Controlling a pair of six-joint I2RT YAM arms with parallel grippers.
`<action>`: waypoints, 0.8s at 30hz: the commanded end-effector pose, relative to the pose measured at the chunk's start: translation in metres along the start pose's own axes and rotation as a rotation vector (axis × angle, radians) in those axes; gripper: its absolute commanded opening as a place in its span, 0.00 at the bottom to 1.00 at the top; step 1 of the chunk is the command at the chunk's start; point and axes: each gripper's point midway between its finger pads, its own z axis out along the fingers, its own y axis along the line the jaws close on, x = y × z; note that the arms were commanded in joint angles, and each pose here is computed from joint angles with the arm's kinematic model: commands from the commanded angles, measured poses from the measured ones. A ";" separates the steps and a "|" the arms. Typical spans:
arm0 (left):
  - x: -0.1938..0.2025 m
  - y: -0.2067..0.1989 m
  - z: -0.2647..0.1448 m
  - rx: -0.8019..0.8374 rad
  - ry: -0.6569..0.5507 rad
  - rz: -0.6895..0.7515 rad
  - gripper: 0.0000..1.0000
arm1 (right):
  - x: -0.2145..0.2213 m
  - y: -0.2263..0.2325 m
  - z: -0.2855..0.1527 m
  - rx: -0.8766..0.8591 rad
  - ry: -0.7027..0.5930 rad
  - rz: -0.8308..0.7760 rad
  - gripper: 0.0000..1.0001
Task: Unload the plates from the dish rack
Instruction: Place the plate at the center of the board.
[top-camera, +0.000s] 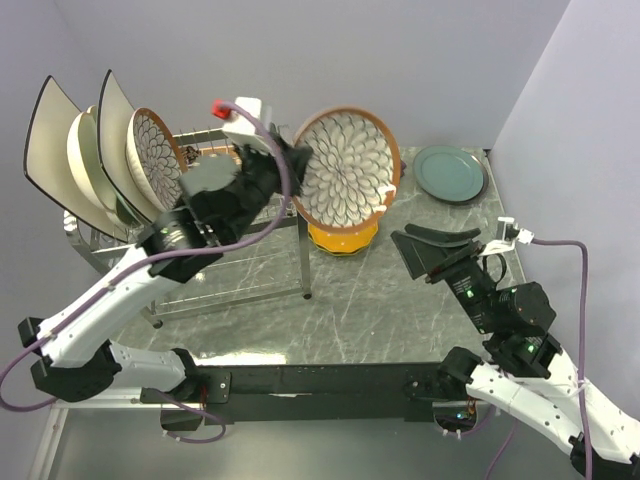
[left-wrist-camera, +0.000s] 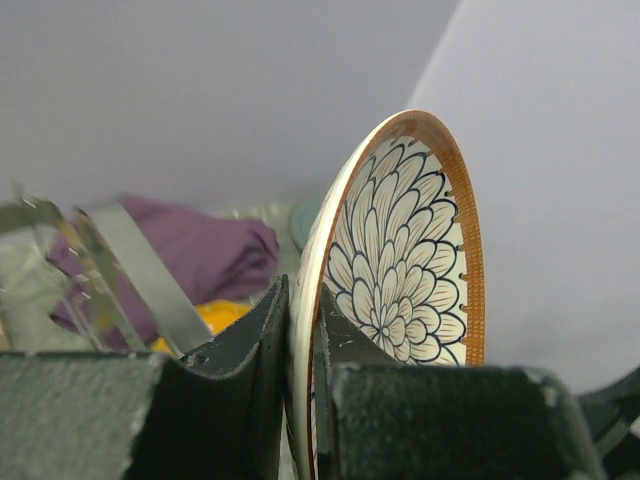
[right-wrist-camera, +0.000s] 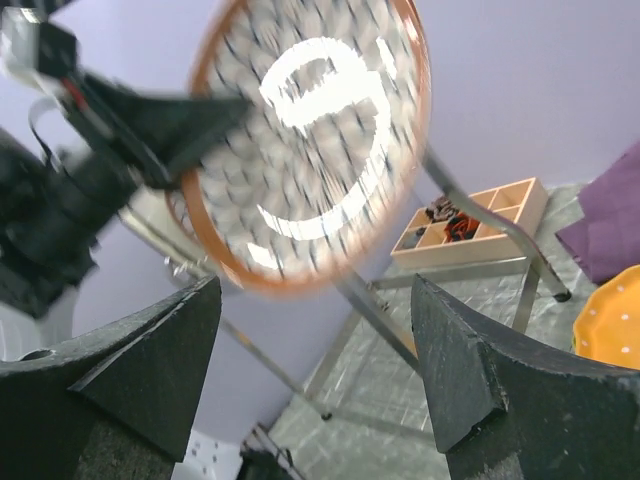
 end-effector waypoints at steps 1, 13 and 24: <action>-0.061 -0.039 -0.016 0.197 -0.192 -0.241 0.01 | -0.033 0.000 0.006 0.082 -0.109 0.067 0.83; -0.027 -0.043 -0.020 0.259 -0.145 -0.265 0.01 | -0.030 -0.051 0.019 0.336 -0.164 -0.029 0.81; -0.022 -0.050 -0.029 0.327 -0.128 -0.291 0.01 | -0.012 -0.034 0.035 0.231 -0.092 -0.027 0.75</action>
